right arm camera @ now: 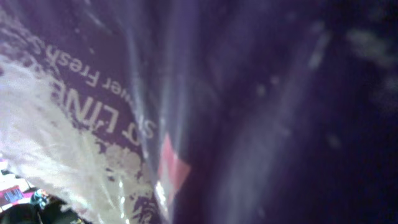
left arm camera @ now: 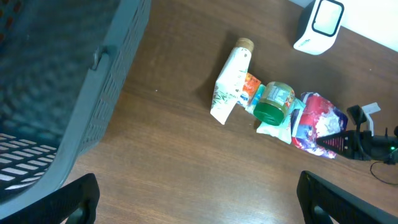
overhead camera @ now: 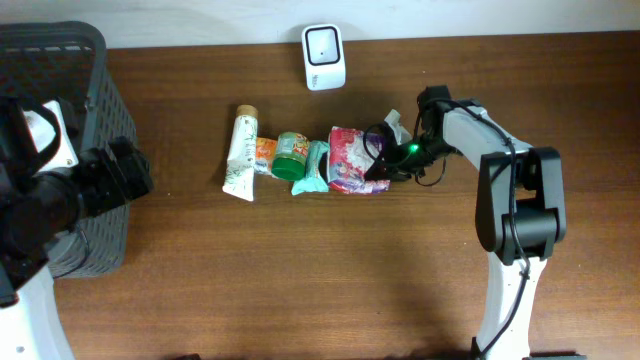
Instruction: Scan the item barcode
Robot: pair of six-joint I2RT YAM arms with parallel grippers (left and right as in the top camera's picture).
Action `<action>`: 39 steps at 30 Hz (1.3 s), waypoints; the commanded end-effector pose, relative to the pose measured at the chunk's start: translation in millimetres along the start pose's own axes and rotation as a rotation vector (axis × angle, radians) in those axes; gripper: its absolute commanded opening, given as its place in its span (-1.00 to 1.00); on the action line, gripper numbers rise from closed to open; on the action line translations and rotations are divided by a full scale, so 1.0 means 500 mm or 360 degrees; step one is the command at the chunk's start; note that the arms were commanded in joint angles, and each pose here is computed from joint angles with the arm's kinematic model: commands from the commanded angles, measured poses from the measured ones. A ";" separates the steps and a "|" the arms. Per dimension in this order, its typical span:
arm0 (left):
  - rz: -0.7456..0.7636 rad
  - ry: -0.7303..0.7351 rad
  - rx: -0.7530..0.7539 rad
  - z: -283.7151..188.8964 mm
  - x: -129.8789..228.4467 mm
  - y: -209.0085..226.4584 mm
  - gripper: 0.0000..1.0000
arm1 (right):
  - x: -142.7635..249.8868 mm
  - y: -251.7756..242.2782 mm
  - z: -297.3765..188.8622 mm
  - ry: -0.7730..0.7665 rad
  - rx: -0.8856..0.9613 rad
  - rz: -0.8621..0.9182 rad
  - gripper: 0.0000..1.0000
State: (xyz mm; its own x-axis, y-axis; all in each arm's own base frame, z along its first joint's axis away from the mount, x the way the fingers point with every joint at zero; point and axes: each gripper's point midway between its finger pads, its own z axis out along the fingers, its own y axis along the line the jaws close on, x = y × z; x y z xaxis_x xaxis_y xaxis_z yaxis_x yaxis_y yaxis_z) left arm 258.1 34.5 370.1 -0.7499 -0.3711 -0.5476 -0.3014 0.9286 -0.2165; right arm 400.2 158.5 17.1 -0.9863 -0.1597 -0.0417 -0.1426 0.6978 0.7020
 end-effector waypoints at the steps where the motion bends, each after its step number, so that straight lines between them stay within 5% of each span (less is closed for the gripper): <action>1: -0.0022 0.0001 -0.0005 0.000 0.001 0.003 0.98 | -0.045 -0.008 -0.052 -0.0109 0.0264 0.0091 -0.92; 9: -0.0022 0.0001 -0.0005 0.000 0.001 0.003 0.98 | -0.047 0.020 -0.233 -0.0264 0.1009 0.0027 -0.92; 21: -0.0022 0.0001 -0.0005 0.000 0.001 0.003 0.98 | 0.029 -0.069 -0.388 -0.0349 0.1955 0.0415 -0.92; 33: -0.0022 0.0001 -0.0005 0.000 0.001 0.003 0.98 | 0.054 -0.100 -0.331 -0.0277 0.1981 0.0419 -0.92; 35: -0.0022 0.0001 -0.0005 0.000 0.001 0.003 0.98 | 0.050 -0.080 -0.311 -0.0266 0.1979 0.0357 -0.77; 39: -0.0022 0.0001 -0.0005 0.000 0.001 0.003 0.98 | 0.034 -0.021 -0.249 -0.0271 0.1937 0.0181 -0.10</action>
State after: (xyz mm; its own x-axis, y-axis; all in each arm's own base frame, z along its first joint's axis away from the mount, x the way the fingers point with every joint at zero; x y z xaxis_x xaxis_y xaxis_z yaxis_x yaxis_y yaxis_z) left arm 258.2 34.5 370.2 -0.7497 -0.3711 -0.5479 -0.3013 0.9286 -0.2166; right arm 395.0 32.7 91.7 -0.9889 0.0353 -0.1446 0.0931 0.9044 -0.4164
